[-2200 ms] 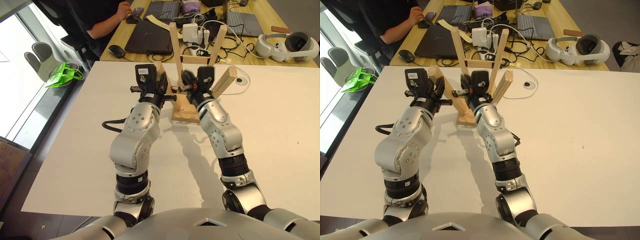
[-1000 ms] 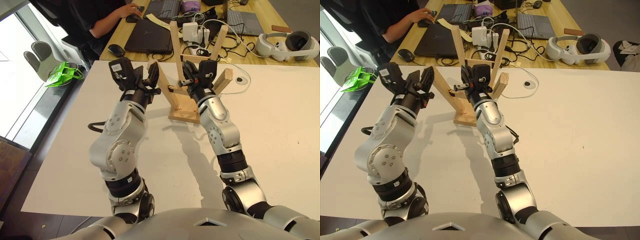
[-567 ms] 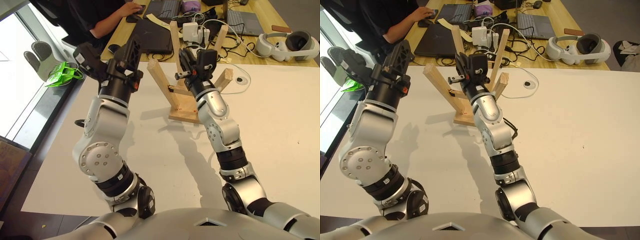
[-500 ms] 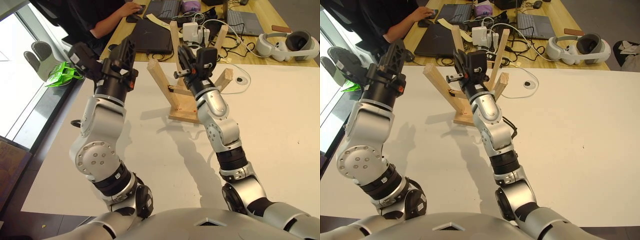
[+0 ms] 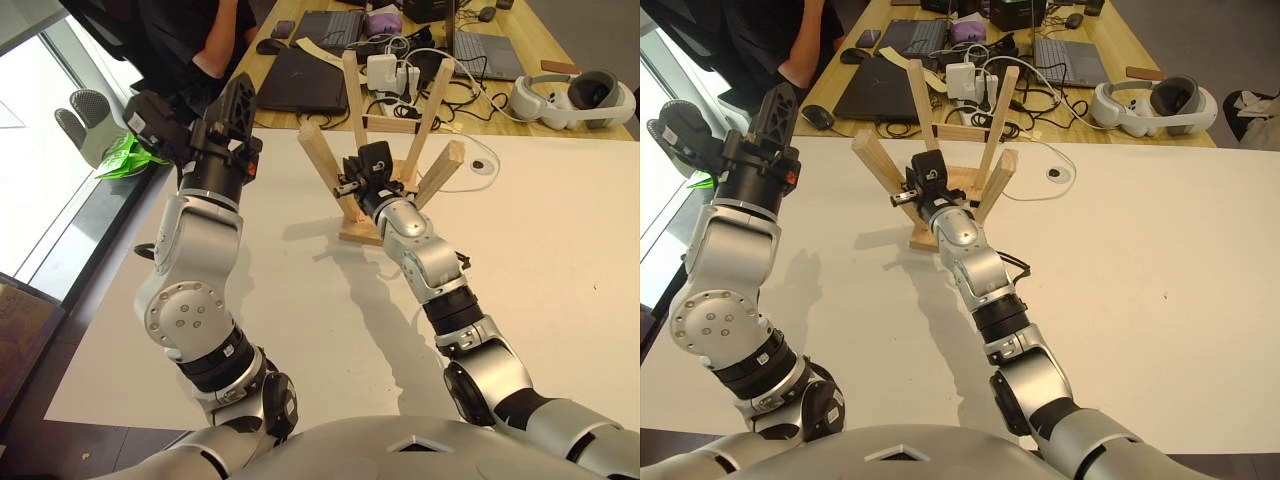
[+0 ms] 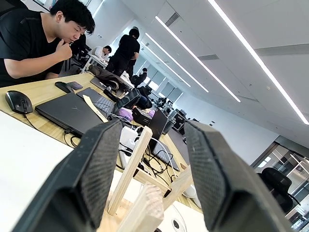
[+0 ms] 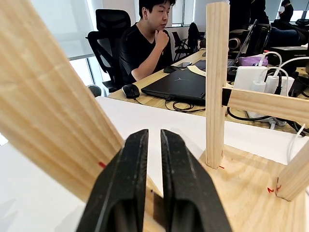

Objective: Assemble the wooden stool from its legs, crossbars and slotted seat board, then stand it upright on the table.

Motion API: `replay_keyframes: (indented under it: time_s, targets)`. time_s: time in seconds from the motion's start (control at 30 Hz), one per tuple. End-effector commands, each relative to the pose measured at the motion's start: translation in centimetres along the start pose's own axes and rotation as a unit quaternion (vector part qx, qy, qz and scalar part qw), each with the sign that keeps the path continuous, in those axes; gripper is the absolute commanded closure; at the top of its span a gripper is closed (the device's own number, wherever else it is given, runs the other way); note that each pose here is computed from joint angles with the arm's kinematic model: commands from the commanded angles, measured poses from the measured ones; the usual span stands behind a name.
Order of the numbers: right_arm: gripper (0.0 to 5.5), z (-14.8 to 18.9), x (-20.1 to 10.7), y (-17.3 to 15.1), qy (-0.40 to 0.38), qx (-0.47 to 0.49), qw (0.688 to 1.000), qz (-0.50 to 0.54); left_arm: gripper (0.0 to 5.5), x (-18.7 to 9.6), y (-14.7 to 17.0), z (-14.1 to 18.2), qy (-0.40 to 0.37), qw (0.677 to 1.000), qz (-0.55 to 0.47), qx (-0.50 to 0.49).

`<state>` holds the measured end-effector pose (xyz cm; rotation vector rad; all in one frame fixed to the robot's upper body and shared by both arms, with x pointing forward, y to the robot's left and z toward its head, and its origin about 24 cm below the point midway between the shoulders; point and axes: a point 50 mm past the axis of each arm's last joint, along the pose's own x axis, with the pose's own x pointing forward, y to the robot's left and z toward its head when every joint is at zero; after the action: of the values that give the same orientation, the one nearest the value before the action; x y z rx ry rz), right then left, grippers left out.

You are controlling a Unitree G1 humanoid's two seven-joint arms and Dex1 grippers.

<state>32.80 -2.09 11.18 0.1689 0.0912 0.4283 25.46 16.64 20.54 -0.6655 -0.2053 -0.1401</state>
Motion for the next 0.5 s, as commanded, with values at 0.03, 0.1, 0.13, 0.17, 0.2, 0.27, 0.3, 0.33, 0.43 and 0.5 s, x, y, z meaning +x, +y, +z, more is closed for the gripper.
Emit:
replay_keyframes:
  time_s: [0.03, 0.1, 0.13, 0.17, 0.2, 0.27, 0.3, 0.33, 0.43, 0.5]
  targets:
    - [5.03, 11.4, -1.1, 3.6, -0.235, 0.083, 0.967, 0.047, 3.15, 0.1, 0.5, 0.1, 0.001, 1.0, 0.011, 0.005]
    - [5.03, 15.6, -2.5, 4.9, -0.313, 0.074, 0.944, 0.068, 3.15, 0.1, 0.5, 0.1, 0.001, 1.0, 0.012, 0.005]
    - [5.03, 17.0, -3.1, 5.4, -0.338, 0.069, 0.936, 0.076, 3.15, 0.1, 0.5, 0.1, 0.002, 1.0, 0.012, 0.005]
    - [5.03, 17.6, -3.5, 5.7, -0.351, 0.061, 0.931, 0.082, 3.15, 0.2, 0.4, 0.1, 0.002, 1.0, 0.012, 0.005]
    - [5.03, 17.4, -3.5, 5.9, -0.349, 0.051, 0.932, 0.085, 3.15, 0.2, 0.4, 0.1, 0.003, 1.0, 0.012, 0.005]
    - [5.03, 14.7, -2.8, 5.9, -0.307, 0.023, 0.949, 0.072, 3.15, 0.2, 0.5, 0.0, 0.004, 1.0, 0.013, 0.005]
    - [5.03, 12.7, -2.2, 5.4, -0.274, 0.01, 0.96, 0.055, 3.15, 0.2, 0.4, 0.0, 0.005, 1.0, 0.013, 0.005]
    - [5.03, 9.8, -1.6, 4.5, -0.22, -0.006, 0.975, 0.025, 3.15, 0.3, 0.4, 0.0, 0.005, 1.0, 0.012, 0.005]
    - [5.03, -1.6, -0.8, 1.0, 0.049, -0.01, 0.996, -0.071, 3.15, 0.1, 0.5, -0.1, 0.006, 1.0, 0.016, 0.006]
    - [5.03, -6.3, -1.9, 0.4, 0.172, 0.02, 0.982, -0.07, 3.15, 0.1, 0.4, -0.3, 0.009, 1.0, 0.016, 0.004]
